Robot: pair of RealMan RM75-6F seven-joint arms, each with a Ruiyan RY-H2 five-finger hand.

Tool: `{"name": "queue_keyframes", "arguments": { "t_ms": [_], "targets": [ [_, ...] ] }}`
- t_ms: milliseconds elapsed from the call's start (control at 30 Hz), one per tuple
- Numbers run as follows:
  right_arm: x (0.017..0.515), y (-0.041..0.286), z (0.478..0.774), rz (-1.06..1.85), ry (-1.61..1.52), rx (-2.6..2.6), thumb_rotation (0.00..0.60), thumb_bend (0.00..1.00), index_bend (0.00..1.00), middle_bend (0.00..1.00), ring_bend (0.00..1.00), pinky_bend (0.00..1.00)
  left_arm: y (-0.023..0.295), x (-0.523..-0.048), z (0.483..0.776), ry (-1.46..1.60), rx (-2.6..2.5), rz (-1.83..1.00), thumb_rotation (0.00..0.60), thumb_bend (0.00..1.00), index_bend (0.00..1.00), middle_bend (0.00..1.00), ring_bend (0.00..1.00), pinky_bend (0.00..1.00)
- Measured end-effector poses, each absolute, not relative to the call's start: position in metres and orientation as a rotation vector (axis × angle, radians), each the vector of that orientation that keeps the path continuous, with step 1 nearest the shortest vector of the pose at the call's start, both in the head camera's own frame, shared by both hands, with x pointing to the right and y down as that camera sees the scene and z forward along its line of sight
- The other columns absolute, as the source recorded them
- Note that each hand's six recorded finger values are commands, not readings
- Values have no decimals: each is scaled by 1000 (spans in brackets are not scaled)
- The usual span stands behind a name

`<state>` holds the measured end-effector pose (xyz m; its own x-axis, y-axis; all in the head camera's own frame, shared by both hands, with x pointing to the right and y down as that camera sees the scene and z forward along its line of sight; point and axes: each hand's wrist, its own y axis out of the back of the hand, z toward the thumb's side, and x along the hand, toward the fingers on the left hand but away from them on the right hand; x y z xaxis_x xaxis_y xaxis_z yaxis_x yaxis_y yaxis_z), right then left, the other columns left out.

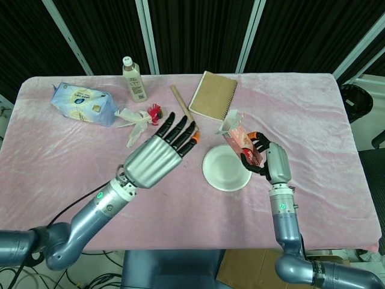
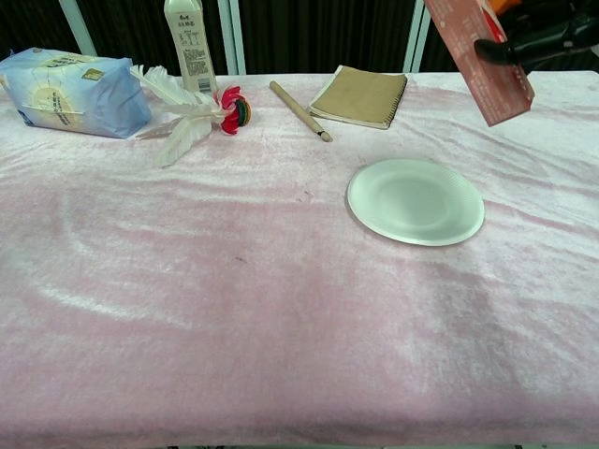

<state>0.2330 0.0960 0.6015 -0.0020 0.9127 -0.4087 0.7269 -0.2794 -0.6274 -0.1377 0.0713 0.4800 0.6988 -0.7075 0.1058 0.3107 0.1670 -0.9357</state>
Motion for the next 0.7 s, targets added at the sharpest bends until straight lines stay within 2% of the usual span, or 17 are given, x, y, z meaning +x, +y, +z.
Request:
{"name": "queue_keyframes", "arguments": {
  "t_ms": [333, 567, 700],
  "targets": [
    [237, 121, 646, 1345, -1571, -2002, 600, 392, 410, 442, 427, 477, 111, -244, 515, 545, -1432, -972, 600, 38, 108, 76, 43, 126],
    [234, 139, 676, 1446, -1483, -1982, 600, 392, 411, 428, 411, 473, 126, -303, 520, 612, -1452, -1052, 600, 35, 102, 63, 25, 103],
    [232, 146, 690, 1482, -1412, -1956, 600, 390, 408, 395, 379, 391, 127, -328, 521, 619, -1409, -1077, 600, 34, 101, 60, 25, 99]
  ]
}}
